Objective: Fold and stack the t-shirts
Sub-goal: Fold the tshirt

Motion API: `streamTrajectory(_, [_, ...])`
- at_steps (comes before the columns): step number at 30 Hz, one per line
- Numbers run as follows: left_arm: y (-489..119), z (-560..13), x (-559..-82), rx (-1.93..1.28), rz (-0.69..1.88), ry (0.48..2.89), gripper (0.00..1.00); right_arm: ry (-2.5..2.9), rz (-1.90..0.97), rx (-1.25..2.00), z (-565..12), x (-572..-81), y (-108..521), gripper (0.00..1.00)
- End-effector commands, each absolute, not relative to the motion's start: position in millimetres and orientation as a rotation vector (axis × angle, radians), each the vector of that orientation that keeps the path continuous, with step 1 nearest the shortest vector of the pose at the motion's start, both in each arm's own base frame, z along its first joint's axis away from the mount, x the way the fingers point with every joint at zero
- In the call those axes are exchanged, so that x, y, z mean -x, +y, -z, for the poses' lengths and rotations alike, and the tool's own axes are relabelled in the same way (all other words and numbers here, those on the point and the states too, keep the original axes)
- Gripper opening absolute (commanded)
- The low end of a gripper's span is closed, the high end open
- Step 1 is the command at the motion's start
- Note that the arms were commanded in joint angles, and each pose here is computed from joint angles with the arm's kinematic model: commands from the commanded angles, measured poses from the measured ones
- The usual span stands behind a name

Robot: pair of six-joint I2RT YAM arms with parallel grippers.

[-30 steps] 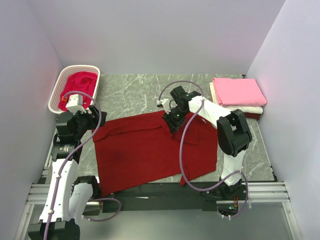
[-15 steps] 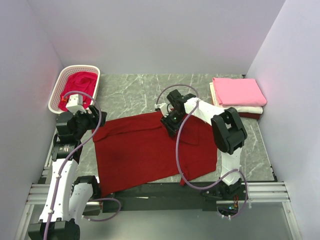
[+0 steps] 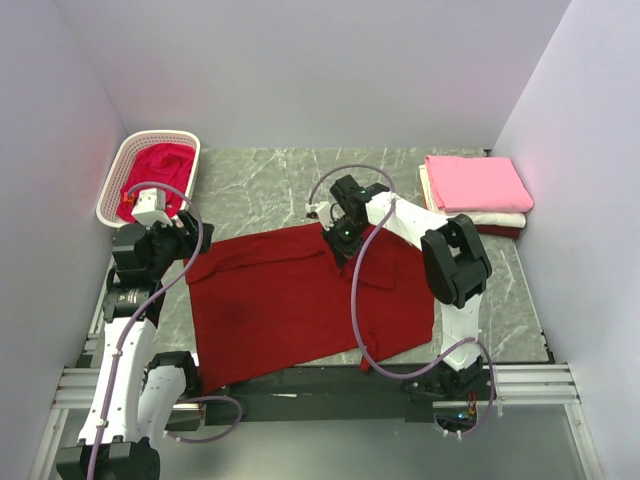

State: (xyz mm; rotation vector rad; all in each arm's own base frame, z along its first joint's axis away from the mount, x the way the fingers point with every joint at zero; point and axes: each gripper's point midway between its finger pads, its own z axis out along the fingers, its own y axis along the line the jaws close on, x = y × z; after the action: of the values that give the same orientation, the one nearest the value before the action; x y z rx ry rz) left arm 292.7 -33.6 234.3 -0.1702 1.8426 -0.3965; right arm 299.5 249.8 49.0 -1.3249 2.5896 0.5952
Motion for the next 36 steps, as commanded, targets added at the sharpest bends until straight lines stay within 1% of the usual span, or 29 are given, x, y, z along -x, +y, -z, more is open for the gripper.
streamTrajectory(1, [-35,-256,-294,0.125,0.395,1.773,0.77,2.493,-0.633,1.346,-81,-302,267,0.0])
streamTrajectory(7, [-36,-256,-294,0.124,0.396,1.772,0.77,2.507,-0.672,1.392,-71,-290,278,0.01])
streamTrajectory(10, [-36,-256,-294,0.123,0.397,1.772,0.77,2.512,-0.673,1.413,-69,-287,281,0.04])
streamTrajectory(14, [-36,-256,-294,0.123,0.397,1.772,0.77,2.524,-0.607,1.405,-64,-292,277,0.13])
streamTrajectory(20, [-36,-256,-294,0.123,0.397,1.772,0.77,2.525,-0.55,1.378,-65,-297,273,0.22])
streamTrajectory(23, [-36,-257,-294,0.122,0.399,1.772,0.77,2.519,-0.532,1.365,-68,-301,272,0.3])
streamTrajectory(25, [-37,-256,-294,0.121,0.4,1.774,0.77,2.516,-0.537,1.361,-71,-301,273,0.32])
streamTrajectory(27, [-37,-257,-294,0.119,0.4,1.769,0.77,2.516,-0.544,1.364,-72,-299,274,0.33])
streamTrajectory(36, [-36,-256,-294,0.121,0.399,1.772,0.77,2.541,-0.564,1.391,-60,-286,277,0.29])
